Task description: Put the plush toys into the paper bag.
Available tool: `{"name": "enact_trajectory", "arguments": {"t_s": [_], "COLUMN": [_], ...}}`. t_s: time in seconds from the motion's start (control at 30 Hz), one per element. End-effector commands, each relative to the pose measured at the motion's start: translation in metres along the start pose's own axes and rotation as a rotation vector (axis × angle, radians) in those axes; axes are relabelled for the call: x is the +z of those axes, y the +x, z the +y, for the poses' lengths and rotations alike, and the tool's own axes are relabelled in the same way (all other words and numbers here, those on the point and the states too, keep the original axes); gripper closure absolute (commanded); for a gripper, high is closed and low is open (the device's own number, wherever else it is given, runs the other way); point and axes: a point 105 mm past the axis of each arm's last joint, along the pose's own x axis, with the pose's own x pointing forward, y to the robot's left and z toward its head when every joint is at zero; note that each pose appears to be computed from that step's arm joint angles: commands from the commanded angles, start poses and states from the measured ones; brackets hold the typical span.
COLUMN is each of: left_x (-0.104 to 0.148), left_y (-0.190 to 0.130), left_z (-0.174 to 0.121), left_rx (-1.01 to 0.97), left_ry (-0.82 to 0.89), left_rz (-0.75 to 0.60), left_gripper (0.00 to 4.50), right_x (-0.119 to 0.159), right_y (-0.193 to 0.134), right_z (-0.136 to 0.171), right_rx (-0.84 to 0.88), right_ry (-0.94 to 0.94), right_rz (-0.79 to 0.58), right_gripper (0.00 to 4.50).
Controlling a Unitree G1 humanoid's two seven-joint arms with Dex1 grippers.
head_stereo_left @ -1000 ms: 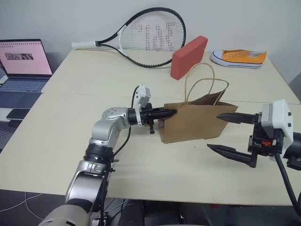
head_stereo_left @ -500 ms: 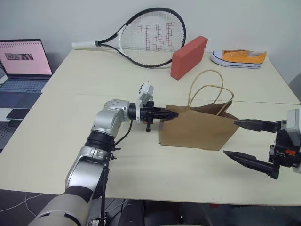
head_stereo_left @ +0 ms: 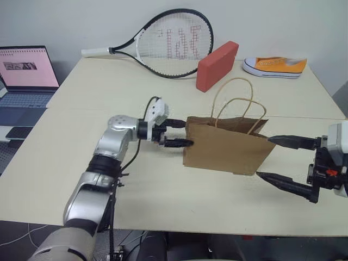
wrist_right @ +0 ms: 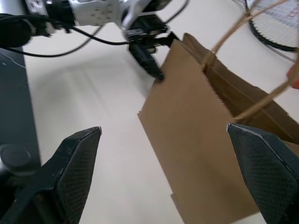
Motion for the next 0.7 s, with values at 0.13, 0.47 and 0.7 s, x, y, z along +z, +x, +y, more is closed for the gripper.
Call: {"name": "enact_trajectory", "arguments": {"t_s": [0.13, 0.47, 0.7], "left_x": [0.013, 0.025, 0.026], "left_y": [-0.046, -0.135, -0.155], "left_z": [-0.006, -0.028, -0.037], "left_rx": [0.16, 0.419, 0.473], "left_ry": [0.127, 0.129, 0.082], "left_rz": [0.055, 0.249, 0.259], "left_gripper": [0.02, 0.02, 0.02], "right_x": [0.001, -0.015, -0.02], "right_y": [-0.016, -0.071, -0.078], "right_z": [-0.027, -0.08, -0.094], "right_rx": [-0.047, -0.098, -0.08], "right_ry": [-0.066, -0.08, -0.075], "right_rz": [0.041, 0.212, 0.245], "right_gripper": [0.0, 0.0, 0.0]}}
